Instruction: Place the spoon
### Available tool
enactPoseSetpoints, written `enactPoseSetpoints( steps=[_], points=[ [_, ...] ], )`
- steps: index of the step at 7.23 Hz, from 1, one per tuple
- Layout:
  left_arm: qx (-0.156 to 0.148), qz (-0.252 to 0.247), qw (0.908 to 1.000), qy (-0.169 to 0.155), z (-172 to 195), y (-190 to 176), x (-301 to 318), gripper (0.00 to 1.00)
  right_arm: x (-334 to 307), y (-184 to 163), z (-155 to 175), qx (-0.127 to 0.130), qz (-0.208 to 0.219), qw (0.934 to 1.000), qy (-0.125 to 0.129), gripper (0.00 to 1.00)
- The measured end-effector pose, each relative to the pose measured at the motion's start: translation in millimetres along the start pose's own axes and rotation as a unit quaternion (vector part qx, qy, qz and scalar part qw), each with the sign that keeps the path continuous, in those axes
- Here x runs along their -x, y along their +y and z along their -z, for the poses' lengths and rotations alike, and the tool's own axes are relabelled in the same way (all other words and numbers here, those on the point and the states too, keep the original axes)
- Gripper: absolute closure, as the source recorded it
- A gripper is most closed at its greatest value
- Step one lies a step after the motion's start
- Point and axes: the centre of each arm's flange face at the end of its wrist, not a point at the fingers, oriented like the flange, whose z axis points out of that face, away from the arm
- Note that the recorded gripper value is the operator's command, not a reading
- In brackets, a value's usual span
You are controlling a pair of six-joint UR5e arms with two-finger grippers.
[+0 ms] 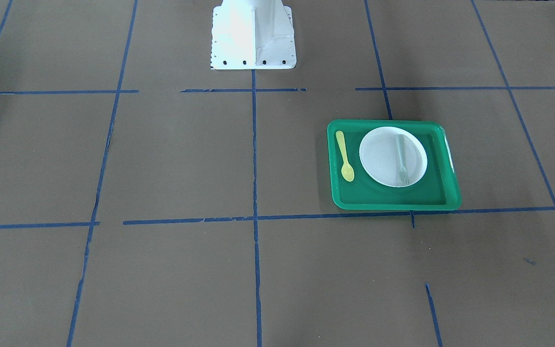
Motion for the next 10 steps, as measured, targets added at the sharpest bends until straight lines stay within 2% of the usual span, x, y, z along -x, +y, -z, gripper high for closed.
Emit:
enactPoseSetpoints(
  steps=[10],
  points=[
    [-0.01, -0.016, 0.9998, -0.002, 8, -16, -6, 0.0, 0, 0, 0, 0.0, 0.0, 1.0, 0.0, 0.0]
  ],
)
